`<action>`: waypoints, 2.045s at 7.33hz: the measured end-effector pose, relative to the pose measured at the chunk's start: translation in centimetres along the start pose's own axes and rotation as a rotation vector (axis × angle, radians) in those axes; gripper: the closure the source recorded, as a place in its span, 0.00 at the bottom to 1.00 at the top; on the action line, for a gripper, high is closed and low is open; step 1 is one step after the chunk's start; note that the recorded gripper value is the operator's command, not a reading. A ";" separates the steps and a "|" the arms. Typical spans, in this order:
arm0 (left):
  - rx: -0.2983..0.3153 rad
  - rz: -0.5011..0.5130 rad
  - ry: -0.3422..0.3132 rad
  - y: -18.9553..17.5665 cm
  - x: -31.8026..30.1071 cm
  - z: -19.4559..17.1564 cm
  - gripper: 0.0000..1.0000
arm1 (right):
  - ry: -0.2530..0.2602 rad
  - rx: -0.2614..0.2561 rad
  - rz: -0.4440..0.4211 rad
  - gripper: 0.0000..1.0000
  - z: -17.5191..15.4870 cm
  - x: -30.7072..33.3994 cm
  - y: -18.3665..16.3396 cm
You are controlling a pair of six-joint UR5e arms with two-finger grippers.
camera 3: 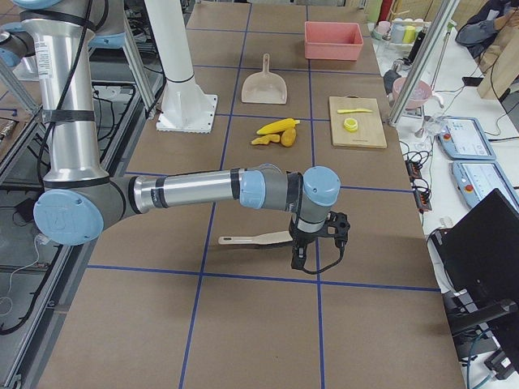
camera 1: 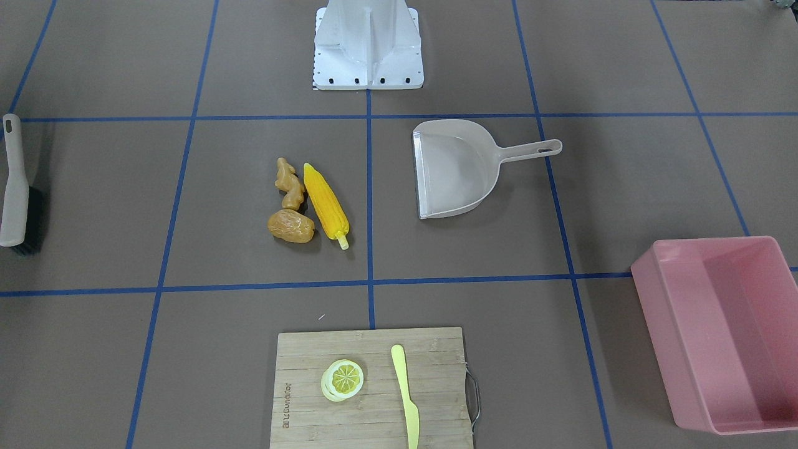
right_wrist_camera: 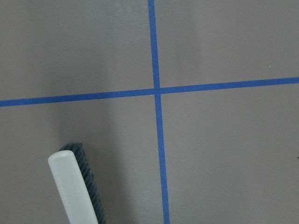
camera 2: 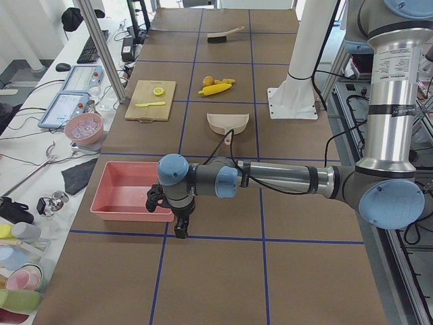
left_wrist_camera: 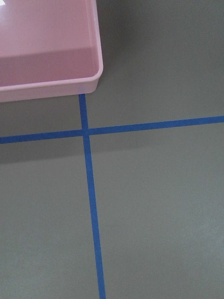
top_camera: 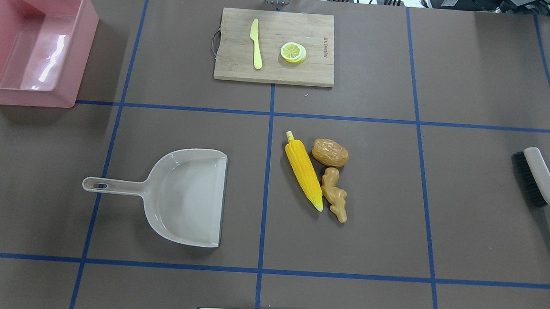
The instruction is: Sweep and dump trash into bin
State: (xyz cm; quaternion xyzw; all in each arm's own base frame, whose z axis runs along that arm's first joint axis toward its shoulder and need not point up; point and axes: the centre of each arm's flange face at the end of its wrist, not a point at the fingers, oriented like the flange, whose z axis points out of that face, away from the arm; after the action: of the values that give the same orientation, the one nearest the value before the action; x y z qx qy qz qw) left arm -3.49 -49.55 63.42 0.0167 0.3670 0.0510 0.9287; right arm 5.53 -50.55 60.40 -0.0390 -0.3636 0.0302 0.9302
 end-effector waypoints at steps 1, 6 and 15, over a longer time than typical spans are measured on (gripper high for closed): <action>0.001 0.001 0.000 0.0 0.0 0.0 0.01 | -0.003 0.001 -0.002 0.00 0.0 -0.1 0.1; 0.010 0.008 -0.001 -0.1 0.4 -0.5 0.01 | -0.006 0.006 -0.014 0.00 -0.1 -0.4 2.8; 0.007 0.004 -0.002 1.3 0.1 -0.4 0.01 | -0.147 -0.046 -0.064 0.04 8.7 -1.4 15.5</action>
State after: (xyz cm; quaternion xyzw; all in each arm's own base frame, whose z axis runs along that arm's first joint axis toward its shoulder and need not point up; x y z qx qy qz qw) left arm -3.79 -48.26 63.12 0.0207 0.3663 0.0514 0.9288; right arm -1.78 -34.81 64.35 -0.0464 -0.4327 -0.0049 0.9003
